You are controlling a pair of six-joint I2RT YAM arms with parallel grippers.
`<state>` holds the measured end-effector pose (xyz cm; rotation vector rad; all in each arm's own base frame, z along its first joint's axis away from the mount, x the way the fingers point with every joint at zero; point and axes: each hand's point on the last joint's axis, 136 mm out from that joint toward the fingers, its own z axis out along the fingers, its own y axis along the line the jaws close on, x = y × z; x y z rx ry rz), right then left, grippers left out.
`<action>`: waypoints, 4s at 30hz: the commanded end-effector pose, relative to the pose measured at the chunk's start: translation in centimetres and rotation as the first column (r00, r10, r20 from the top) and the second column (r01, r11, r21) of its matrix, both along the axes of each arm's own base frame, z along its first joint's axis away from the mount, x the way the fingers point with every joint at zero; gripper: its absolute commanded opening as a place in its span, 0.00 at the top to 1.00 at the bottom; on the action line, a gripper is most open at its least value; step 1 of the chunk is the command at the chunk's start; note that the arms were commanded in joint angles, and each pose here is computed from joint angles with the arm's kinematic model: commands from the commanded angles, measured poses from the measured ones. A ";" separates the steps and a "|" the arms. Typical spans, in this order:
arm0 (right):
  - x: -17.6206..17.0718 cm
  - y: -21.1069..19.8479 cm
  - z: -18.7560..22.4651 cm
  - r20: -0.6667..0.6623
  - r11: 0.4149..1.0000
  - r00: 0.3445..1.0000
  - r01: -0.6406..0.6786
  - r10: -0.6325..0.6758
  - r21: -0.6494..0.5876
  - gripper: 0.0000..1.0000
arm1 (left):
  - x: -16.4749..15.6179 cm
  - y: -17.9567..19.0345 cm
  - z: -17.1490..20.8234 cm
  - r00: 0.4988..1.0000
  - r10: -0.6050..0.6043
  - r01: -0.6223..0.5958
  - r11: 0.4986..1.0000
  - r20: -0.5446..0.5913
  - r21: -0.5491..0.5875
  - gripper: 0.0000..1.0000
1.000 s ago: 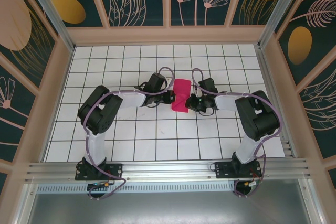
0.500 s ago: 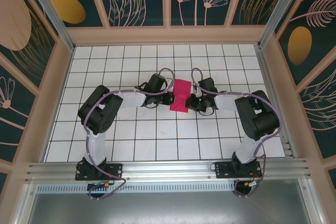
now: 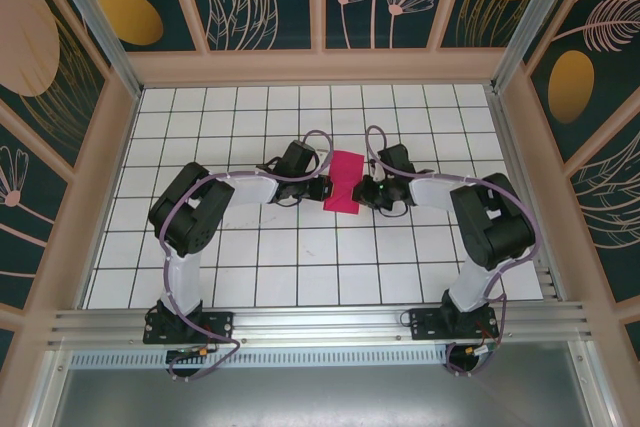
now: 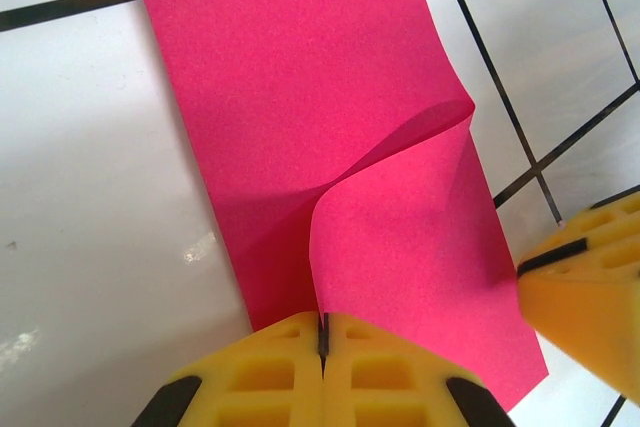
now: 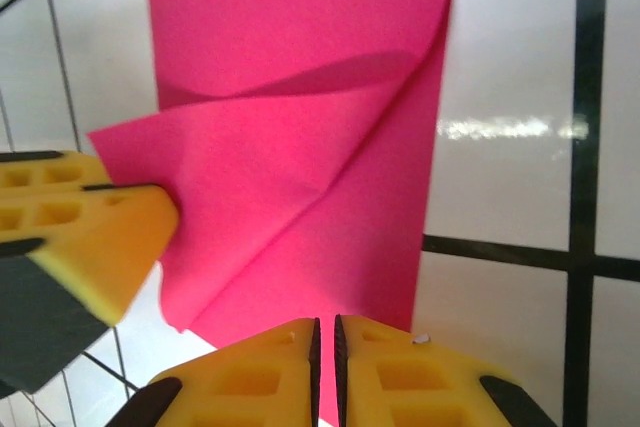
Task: Fold a paper plane with a square sheet of paper (fold left side to right side)
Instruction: Fold the triangle a second time at the center of the table.
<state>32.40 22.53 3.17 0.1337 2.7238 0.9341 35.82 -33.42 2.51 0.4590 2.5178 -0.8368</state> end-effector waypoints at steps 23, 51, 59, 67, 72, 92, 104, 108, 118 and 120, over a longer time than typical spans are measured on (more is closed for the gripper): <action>3.9 2.4 -1.3 -0.009 1.000 1.000 -0.005 0.005 -0.010 0.84 | 0.4 0.3 0.2 1.000 0.007 -0.008 1.000 0.020 0.026 0.95; 2.0 0.6 -4.2 -0.078 0.996 0.997 0.009 -0.017 -0.090 0.85 | -4.5 -0.6 5.9 0.991 -0.126 0.130 0.978 0.032 -0.163 0.67; 1.9 0.5 -4.3 -0.085 0.996 0.996 0.007 -0.015 -0.092 0.85 | -6.4 -2.6 3.8 0.971 -0.233 0.219 0.953 -0.046 -0.209 0.68; 1.8 0.6 -4.4 -0.087 0.996 0.996 0.005 -0.013 -0.093 0.85 | -4.6 -1.7 1.5 0.986 -0.161 0.157 0.983 -0.038 -0.097 0.68; 1.9 0.5 -4.3 -0.085 0.996 0.996 0.005 -0.013 -0.094 0.85 | -4.4 -1.6 1.3 0.988 -0.149 0.145 0.986 -0.037 -0.087 0.68; 1.7 0.5 -4.4 -0.089 0.995 0.996 0.003 -0.011 -0.096 0.84 | -4.4 -2.2 1.7 0.984 -0.172 0.167 0.980 -0.041 -0.112 0.68; 1.7 0.4 -4.4 -0.089 0.995 0.996 0.003 -0.011 -0.098 0.84 | -3.5 -1.1 -0.6 0.993 -0.108 0.107 0.994 -0.047 -0.018 0.68; 1.7 0.4 -4.4 -0.089 0.995 0.996 0.003 -0.012 -0.100 0.85 | -3.3 -0.8 -0.8 0.994 -0.095 0.095 0.996 -0.046 -0.005 0.68; 2.1 0.8 -3.5 -0.062 0.997 0.998 -0.004 -0.001 -0.077 0.84 | -4.5 -1.0 -1.4 0.989 -0.122 0.119 0.992 -0.081 -0.042 0.68; 2.2 0.9 -3.4 -0.061 0.997 0.998 -0.007 0.003 -0.074 0.84 | -5.0 -1.2 -1.1 0.987 -0.137 0.131 0.989 -0.088 -0.069 0.68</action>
